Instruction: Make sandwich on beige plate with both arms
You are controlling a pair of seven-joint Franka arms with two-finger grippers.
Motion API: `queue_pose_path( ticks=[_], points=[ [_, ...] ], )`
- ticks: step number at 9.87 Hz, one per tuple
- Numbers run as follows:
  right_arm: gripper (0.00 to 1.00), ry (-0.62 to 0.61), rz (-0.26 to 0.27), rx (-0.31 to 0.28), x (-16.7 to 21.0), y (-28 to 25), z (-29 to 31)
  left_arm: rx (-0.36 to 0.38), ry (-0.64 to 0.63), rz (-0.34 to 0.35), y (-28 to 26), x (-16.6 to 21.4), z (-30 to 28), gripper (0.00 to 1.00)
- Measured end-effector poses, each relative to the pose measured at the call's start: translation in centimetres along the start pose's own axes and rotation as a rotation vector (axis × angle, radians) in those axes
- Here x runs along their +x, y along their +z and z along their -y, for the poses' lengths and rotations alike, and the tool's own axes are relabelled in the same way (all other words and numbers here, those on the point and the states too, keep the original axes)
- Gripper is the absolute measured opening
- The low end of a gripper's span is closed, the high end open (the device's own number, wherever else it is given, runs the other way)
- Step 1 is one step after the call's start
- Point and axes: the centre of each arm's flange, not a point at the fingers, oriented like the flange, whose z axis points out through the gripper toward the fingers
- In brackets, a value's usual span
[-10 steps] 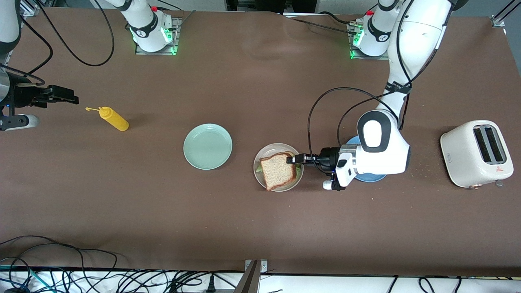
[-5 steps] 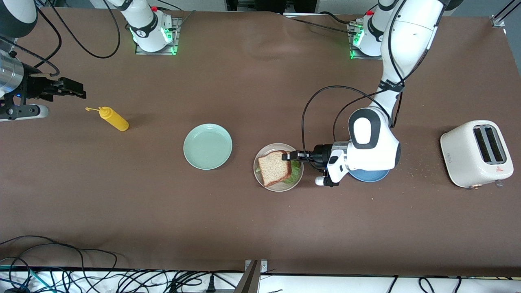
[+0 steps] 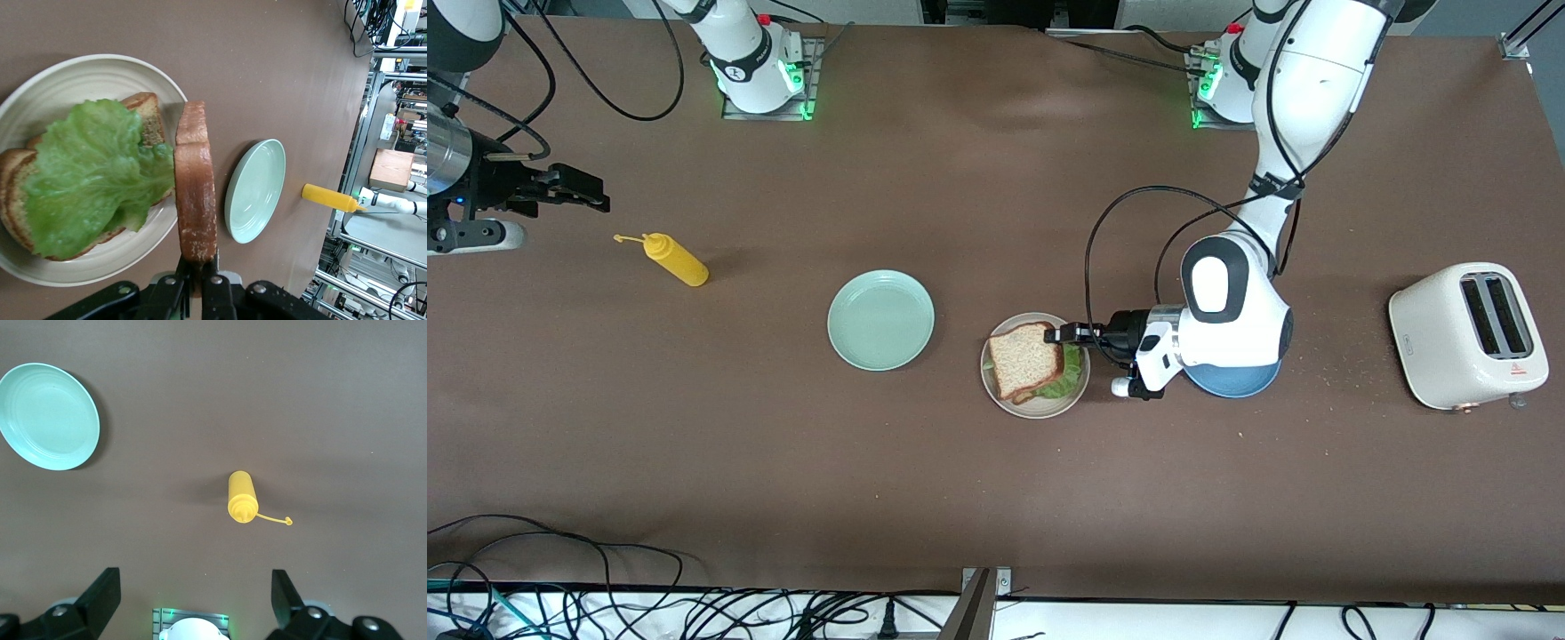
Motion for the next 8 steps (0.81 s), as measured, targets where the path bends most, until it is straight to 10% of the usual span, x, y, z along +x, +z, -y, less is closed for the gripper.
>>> queue_pose_path(
  ticks=[3, 8],
  points=[
    [1.00, 0.022, 0.005, 0.004, -0.2, 0.1, -1.2, 0.033, 0.046, 0.005, -0.2, -0.1, 2.5, 0.20],
    [1.00, 0.021, 0.014, 0.005, -0.3, 0.2, -1.1, 0.118, 0.068, 0.008, -1.8, 0.6, 4.7, 0.94]
  ],
)
